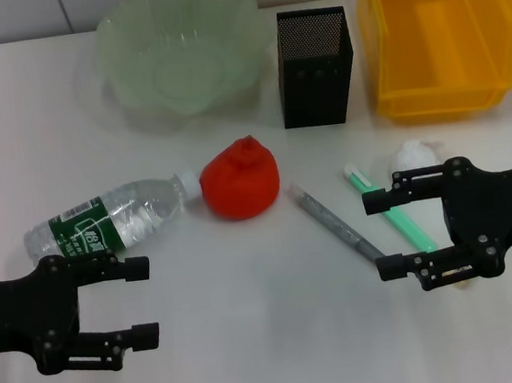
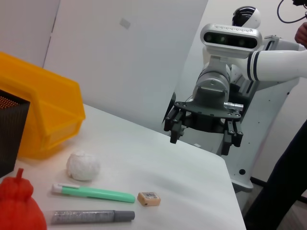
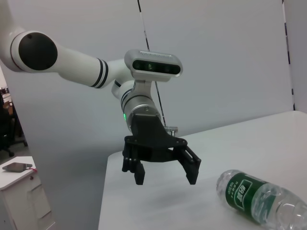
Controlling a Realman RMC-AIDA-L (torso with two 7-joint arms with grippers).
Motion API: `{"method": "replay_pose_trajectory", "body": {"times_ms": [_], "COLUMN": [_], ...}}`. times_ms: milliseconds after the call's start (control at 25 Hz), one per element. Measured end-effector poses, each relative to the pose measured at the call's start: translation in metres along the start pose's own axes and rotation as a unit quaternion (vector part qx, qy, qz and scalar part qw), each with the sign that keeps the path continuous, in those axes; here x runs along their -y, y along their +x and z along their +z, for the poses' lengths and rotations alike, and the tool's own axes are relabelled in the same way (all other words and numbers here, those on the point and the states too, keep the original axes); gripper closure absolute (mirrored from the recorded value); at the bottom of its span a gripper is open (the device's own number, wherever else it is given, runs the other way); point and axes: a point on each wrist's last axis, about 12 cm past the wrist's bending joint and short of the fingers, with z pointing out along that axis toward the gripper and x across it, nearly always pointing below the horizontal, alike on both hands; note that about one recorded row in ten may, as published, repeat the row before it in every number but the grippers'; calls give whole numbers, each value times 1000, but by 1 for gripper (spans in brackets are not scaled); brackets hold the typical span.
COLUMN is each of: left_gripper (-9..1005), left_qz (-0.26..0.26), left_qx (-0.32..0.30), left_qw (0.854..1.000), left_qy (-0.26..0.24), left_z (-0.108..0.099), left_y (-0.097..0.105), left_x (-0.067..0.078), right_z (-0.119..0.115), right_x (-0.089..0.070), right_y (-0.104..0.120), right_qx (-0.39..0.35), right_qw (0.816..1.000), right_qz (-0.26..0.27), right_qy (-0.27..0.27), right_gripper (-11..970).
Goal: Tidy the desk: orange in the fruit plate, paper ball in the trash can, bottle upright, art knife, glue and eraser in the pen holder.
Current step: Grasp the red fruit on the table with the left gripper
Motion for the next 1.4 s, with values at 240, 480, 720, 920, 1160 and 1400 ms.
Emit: {"method": "replay_pose_trajectory", "body": {"times_ms": [240, 480, 720, 920, 1160, 1400], "left_gripper": [150, 151, 152, 153, 155, 156], "left_qz": [1, -1, 1, 36, 89, 71], "left_qx": [-1, 0, 5, 21, 24, 0], "left_qw": [1000, 1000, 1000, 998, 991, 989], "left_qy": [-2, -3, -9, -46, -99, -129], "left_z": [-1, -2, -1, -6, 20, 61], "left_y": [0, 1, -2, -24, -49, -55], "left_x": [0, 1, 0, -9, -28, -61], "right_z": [0, -2, -6, -26, -60, -84], "right_x": [-1, -2, -4, -12, -28, -41], "right_y": [1, 2, 5, 8, 7, 8], "right_qx": [-2, -1, 0, -14, -9, 6], "right_qw": [1000, 1000, 1000, 999, 995, 991], "right_qz": [3, 5, 10, 17, 19, 18], "right_qy": [-1, -1, 6, 43, 97, 135], "right_gripper": [227, 231, 234, 238, 241, 245]}}
